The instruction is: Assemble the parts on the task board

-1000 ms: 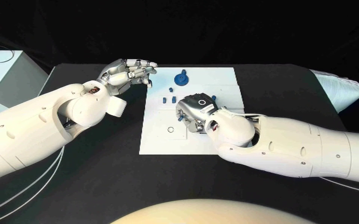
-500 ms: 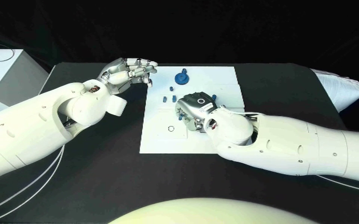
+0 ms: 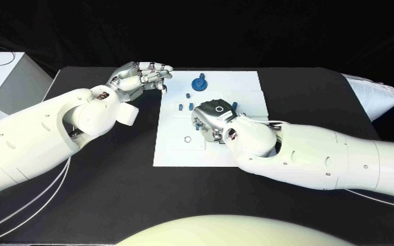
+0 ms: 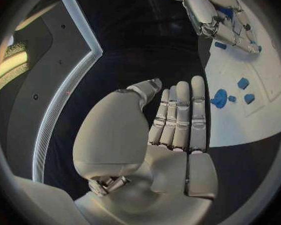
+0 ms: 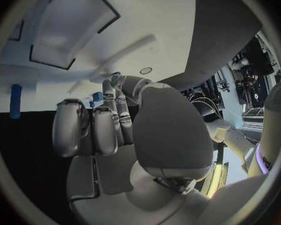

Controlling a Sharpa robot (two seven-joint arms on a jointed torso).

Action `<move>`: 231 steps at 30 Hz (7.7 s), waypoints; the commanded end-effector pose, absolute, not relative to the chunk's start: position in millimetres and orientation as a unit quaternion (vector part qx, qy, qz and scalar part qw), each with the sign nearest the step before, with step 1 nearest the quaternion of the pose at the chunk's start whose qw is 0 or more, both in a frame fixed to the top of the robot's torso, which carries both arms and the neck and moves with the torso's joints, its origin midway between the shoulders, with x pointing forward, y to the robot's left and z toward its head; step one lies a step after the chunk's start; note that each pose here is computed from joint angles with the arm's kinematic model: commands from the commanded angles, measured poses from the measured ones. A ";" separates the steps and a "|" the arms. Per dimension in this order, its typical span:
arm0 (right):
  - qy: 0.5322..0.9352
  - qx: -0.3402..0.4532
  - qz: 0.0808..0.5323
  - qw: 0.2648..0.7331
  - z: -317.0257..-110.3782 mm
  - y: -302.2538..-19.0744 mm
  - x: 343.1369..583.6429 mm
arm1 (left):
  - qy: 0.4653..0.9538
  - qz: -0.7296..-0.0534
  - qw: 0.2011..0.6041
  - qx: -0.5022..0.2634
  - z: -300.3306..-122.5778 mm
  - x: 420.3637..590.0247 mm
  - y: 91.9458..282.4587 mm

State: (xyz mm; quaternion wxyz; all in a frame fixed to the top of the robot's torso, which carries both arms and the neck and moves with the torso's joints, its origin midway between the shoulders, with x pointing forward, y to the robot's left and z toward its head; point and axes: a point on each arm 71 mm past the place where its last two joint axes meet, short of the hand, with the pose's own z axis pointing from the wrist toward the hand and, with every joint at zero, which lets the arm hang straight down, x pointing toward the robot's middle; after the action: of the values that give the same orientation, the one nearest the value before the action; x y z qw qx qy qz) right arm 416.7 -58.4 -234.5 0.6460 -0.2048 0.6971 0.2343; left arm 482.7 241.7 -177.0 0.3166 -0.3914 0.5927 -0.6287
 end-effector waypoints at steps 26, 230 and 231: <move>0.703 -0.200 0.253 0.634 -239.1 -61.0 415.1 | 0.595 -0.631 0.310 -0.389 -176.8 481.9 240.9; 0.701 -0.225 0.320 0.596 -216.9 -37.9 394.2 | 0.593 -0.626 0.311 -0.400 -180.4 482.3 240.5; 0.701 -0.225 0.319 0.596 -217.5 -37.9 394.2 | 0.593 -0.626 0.311 -0.400 -180.4 482.3 240.6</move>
State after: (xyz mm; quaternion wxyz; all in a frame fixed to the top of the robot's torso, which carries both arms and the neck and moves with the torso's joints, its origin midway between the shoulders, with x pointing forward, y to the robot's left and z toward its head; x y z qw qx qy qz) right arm 395.6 -39.3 -215.5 0.6023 -0.2085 0.6999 0.3225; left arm 482.7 242.1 -181.4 0.3133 -0.3995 0.5965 -0.6216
